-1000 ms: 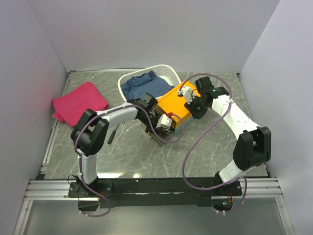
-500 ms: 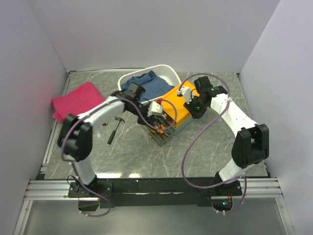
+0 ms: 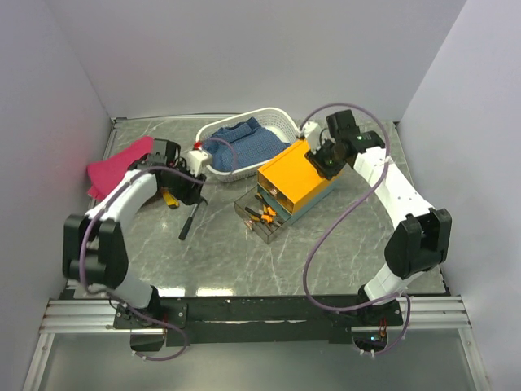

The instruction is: Sort the tools into containers

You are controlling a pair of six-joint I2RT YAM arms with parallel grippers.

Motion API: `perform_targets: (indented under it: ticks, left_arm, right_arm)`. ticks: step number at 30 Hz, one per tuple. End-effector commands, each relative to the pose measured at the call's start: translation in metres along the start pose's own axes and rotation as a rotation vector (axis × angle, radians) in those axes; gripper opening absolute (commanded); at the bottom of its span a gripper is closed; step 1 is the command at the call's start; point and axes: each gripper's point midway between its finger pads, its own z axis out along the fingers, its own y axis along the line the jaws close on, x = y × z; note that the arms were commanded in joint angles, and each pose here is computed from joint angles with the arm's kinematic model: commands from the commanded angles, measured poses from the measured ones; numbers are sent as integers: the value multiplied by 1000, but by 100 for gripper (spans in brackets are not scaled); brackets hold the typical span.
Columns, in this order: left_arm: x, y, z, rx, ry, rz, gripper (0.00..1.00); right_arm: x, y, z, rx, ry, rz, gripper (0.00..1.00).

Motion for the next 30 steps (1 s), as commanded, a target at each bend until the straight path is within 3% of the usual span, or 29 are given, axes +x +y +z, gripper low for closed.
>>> perform_targets:
  ticks: [1,4,12,19,30]
  left_arm:
    - [2,57,9,-245,46,-440,55]
    - [15,80,24,-339,72,-598,54]
    - [36,104,24,-442,130,-725,48]
    - [57,96,16,-508,155,-792,53]
    - [78,112,41,-564,227,-808,54]
  right_arm:
    - [-50,-27,-20,70,-137,17,40]
    - [-57,-33,-17,70,-142,24,41]
    - [-55,-30,-11,55,-130,27,41]
    - [-51,-28,-7,49,-117,21,41]
    - [-49,-30,-6,57,-107,14,41]
